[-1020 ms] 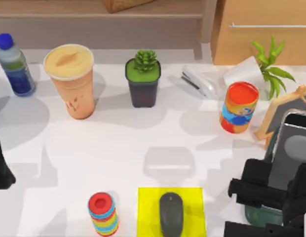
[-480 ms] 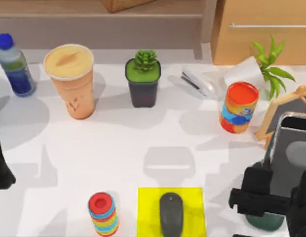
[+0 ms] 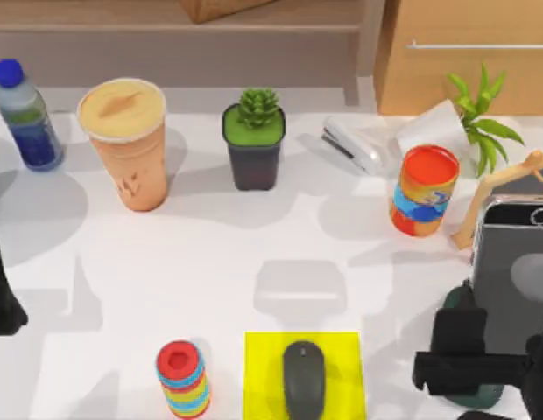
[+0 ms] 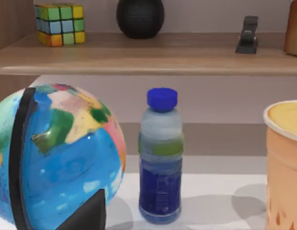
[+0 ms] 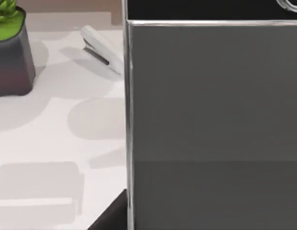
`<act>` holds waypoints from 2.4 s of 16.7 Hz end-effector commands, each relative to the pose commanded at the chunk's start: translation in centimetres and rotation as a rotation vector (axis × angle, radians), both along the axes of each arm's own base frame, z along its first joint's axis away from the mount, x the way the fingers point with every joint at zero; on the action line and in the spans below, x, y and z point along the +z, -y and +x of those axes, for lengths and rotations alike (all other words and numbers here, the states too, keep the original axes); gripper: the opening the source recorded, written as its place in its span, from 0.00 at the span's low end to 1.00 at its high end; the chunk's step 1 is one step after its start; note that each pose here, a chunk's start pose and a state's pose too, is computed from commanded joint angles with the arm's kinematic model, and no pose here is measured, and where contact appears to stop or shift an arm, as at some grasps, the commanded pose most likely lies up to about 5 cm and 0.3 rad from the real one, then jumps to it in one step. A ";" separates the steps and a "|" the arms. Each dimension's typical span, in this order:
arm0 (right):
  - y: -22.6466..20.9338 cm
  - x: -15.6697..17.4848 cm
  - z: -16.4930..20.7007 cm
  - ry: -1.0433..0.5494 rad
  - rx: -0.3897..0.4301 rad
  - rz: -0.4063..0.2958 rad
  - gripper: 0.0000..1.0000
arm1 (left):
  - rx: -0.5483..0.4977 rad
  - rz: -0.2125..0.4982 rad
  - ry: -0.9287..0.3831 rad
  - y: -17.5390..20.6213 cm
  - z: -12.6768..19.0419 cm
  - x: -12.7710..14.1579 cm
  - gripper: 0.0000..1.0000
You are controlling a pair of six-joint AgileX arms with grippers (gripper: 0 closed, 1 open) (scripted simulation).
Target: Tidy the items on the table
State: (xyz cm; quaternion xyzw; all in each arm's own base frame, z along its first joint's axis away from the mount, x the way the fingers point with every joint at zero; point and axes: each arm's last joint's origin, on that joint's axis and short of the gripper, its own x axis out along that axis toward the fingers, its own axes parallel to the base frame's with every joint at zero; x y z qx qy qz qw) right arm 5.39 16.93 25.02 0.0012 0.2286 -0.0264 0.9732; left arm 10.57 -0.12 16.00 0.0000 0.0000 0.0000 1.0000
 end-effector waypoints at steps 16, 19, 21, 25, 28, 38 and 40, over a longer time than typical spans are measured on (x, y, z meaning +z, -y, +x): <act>0.0 -4.2 5.9 -0.003 -0.235 -0.009 0.30 | 0.000 0.000 0.000 0.0 0.0 0.0 1.00; 0.0 -4.2 5.9 -0.003 -0.235 -0.009 0.53 | 0.000 0.000 0.000 0.0 0.0 0.0 1.00; 0.0 -4.2 5.9 -0.003 -0.235 -0.009 0.68 | 0.000 0.000 0.000 0.0 0.0 0.0 1.00; 0.0 -4.2 5.9 -0.003 -0.235 -0.009 0.98 | 0.000 0.000 0.000 0.0 0.0 0.0 1.00; 0.0 -4.2 5.9 -0.003 -0.235 -0.009 1.00 | 0.000 0.000 0.000 0.0 0.0 0.0 1.00; 0.6 -2.7 5.5 0.025 -0.250 0.089 1.00 | 0.000 0.000 0.000 0.0 0.0 0.0 1.00; 1.2 -1.2 5.0 0.056 -0.268 0.190 1.00 | 0.000 0.000 0.000 0.0 0.0 0.0 1.00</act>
